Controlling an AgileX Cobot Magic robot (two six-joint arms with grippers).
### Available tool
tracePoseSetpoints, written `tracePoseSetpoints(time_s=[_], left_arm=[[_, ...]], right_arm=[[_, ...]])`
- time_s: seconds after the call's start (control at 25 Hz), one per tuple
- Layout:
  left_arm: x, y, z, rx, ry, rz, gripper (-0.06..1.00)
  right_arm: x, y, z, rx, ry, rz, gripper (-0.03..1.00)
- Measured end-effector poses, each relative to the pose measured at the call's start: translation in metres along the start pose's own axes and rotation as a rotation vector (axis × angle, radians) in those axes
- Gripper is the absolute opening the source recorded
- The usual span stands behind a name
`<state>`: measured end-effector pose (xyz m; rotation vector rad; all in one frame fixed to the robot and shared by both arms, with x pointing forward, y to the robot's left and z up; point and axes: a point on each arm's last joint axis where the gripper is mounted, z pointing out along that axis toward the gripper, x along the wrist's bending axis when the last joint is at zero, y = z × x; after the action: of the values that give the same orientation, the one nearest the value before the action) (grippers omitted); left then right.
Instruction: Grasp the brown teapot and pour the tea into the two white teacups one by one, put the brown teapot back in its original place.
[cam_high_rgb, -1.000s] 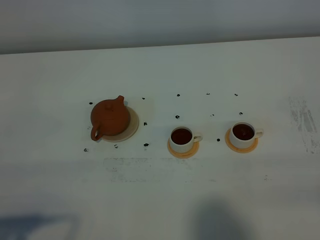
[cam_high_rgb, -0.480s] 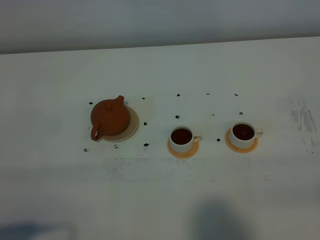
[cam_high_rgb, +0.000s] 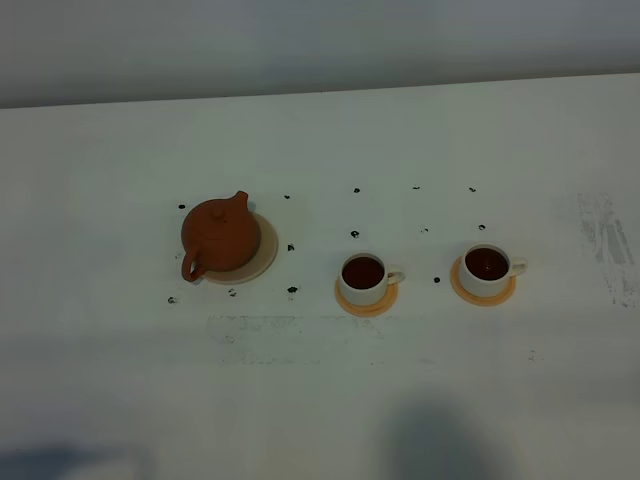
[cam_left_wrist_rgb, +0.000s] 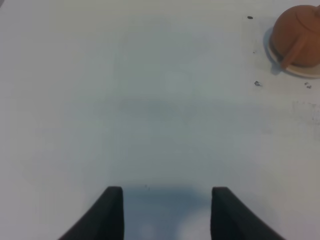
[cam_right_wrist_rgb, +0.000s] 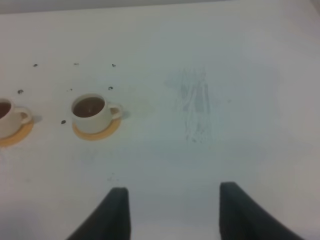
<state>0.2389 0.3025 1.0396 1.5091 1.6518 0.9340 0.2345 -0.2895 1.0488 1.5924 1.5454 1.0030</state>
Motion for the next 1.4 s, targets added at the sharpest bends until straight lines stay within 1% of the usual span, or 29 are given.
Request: tracePoseSetpoints(time_s=[0.48,0.8,0.88,1.04,1.08,1.4], left_arm=[[0.0000,-0.0001,0.0000,0.001,0.000,0.000,0.41],[0.0000,-0.0001,0.0000,0.001,0.000,0.000,0.41],[0.0000,-0.0001,0.0000,0.001,0.000,0.000,0.41],[0.0000,-0.0001,0.0000,0.001,0.000,0.000,0.41],[0.0000,-0.0001,0.0000,0.001,0.000,0.000,0.41],[0.0000,-0.0001,0.0000,0.001,0.000,0.001,0.41]], right_arm=[[-0.0001,0.0000,0.0000,0.000,-0.001,0.000,0.42],[-0.0036,-0.0001,0.0000,0.002,-0.035,-0.033,0.42],[-0.0042,-0.0002,-0.0002,0.003,-0.015,-0.050,0.42],[-0.0047,-0.0005,-0.0008,0.006,0.071,-0.097,0.42],[-0.0048,-0.0005,-0.0008,0.007,0.080,-0.104,0.42],[-0.0048,-0.0005,-0.0008,0.007,0.084,-0.115,0.42]])
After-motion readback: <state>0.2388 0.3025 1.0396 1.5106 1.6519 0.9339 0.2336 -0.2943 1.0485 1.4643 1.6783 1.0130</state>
